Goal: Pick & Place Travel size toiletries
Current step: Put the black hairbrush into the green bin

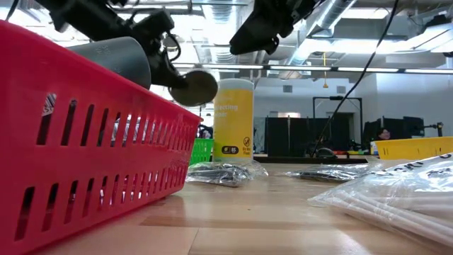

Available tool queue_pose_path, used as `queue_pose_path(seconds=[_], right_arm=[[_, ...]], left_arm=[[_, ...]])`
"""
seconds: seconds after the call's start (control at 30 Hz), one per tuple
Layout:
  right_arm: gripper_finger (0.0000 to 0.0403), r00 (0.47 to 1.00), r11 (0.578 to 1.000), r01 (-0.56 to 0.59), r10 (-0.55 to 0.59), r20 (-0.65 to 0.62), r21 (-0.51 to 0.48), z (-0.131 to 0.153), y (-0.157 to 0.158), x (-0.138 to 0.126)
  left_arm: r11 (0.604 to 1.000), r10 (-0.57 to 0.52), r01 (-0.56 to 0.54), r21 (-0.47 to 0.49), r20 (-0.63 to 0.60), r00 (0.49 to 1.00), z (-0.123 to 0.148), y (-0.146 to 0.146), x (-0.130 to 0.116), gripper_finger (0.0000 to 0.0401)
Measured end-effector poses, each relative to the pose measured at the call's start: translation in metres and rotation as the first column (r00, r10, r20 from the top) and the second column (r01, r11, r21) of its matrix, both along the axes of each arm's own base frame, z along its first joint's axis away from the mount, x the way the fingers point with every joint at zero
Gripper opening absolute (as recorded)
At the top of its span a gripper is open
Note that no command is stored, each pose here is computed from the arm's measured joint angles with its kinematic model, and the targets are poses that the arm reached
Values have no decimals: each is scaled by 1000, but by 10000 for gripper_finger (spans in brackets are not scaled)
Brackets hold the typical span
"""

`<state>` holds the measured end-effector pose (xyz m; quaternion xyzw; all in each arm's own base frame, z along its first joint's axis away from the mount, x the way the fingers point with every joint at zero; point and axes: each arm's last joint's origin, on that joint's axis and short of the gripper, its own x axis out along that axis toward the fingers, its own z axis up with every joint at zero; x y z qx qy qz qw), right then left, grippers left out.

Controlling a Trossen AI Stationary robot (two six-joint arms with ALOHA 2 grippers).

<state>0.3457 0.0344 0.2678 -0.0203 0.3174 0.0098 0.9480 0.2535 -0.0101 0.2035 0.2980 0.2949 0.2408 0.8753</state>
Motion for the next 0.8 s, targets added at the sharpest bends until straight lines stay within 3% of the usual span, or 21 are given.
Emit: queue_pose_path(seconds=[0.17, 0.4, 0.8], right_arm=[[107, 1000, 1000, -12, 12, -4, 14, 0, 8, -1], [107, 999, 998, -54, 54, -4, 15, 0, 22, -3], [107, 998, 998, -62, 62, -3, 19, 0, 26, -4]], left_arm=[[994, 106, -106, -7, -8, 994, -1, 27, -1, 18], [988, 134, -140, -59, -87, 987, -8, 53, -6, 19], [977, 144, -154, -146, -79, 986, -11, 58, -9, 20]])
